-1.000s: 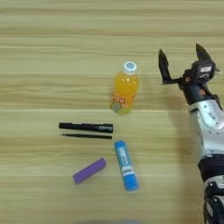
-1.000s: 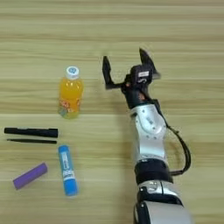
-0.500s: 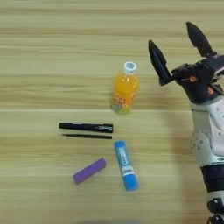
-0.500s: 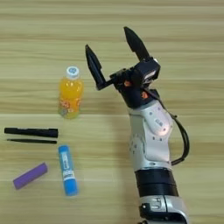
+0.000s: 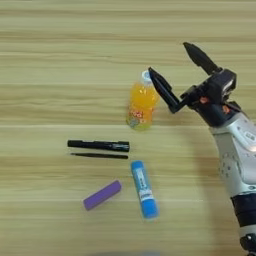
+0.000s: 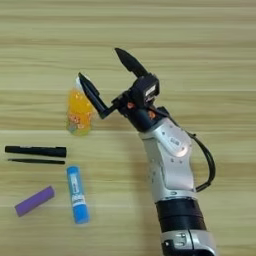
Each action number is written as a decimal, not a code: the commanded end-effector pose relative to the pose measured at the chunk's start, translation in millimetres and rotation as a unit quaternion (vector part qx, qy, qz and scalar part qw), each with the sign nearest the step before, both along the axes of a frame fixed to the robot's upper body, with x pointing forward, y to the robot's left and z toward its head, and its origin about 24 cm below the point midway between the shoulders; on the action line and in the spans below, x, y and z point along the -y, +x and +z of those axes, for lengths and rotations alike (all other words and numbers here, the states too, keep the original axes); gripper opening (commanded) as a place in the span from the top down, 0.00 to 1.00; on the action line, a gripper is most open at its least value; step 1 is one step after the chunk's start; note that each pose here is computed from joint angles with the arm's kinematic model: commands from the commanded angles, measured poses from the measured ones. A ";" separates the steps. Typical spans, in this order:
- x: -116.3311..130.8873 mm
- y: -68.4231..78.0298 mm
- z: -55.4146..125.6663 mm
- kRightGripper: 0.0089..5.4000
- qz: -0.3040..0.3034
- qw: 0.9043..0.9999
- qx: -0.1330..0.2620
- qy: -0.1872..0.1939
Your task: Move the objects on the table
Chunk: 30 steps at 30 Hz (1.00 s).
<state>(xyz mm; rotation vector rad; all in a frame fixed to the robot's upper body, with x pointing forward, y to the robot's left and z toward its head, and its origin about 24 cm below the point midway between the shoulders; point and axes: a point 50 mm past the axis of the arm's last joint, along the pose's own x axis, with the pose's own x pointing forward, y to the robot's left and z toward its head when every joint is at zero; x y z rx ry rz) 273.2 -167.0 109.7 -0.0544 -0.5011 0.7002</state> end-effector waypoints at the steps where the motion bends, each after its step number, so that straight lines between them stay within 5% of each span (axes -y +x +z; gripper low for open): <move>1: -2.2 4.2 12.1 0.00 0.010 0.999 0.018 -0.031; 21: -8.3 10.3 -23.6 0.00 0.004 0.992 -0.077 -0.100; 30: -8.7 15.1 -31.5 0.00 -0.031 0.989 -0.081 -0.117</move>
